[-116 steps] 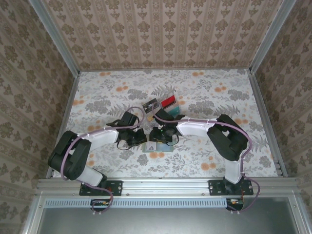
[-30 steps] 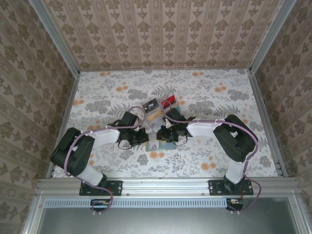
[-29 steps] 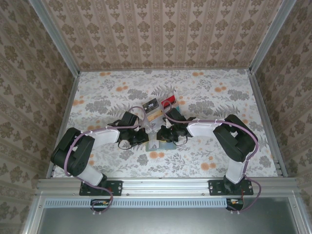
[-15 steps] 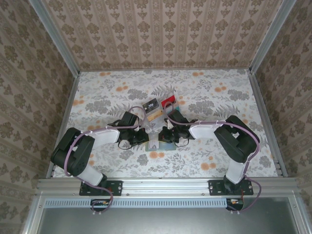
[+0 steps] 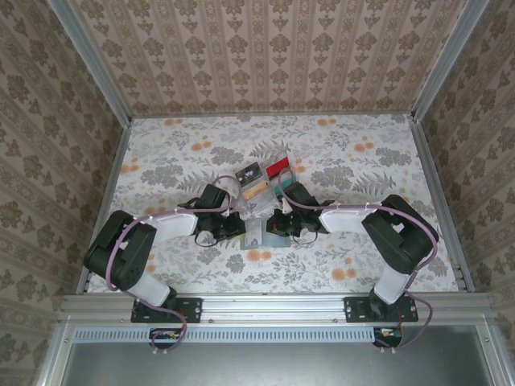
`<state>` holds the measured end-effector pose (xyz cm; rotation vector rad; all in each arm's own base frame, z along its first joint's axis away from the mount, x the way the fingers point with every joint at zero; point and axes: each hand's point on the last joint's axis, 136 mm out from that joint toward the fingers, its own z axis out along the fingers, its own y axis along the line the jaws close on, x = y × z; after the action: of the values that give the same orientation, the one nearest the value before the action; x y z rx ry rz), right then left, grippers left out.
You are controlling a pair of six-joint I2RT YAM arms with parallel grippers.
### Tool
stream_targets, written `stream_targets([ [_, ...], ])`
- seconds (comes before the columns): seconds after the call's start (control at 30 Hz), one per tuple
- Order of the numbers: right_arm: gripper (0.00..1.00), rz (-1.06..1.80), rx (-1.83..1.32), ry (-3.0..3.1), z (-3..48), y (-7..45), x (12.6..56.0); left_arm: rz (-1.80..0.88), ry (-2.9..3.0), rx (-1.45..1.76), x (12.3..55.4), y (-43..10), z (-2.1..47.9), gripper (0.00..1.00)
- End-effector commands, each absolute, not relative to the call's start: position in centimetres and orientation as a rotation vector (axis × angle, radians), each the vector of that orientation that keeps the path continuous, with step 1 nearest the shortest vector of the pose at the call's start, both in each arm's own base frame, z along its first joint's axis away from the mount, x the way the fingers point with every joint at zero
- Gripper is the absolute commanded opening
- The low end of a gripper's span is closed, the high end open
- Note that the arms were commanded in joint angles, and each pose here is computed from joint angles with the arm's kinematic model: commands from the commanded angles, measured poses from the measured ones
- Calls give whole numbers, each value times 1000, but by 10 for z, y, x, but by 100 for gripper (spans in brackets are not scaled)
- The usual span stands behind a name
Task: Take the credit cards out of the card holder
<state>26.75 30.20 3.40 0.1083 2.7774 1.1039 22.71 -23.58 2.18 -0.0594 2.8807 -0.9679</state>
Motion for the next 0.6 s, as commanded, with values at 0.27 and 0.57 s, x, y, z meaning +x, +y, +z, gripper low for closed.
stream_targets([
  [0.27, 20, 1213, 120, 2820, 38, 318, 266, -819, 3015, -109, 205, -213, -7, 9],
  [0.57, 15, 1141, 168, 2875, 23, 315, 268, -818, 3017, -112, 205, -212, -8, 6],
])
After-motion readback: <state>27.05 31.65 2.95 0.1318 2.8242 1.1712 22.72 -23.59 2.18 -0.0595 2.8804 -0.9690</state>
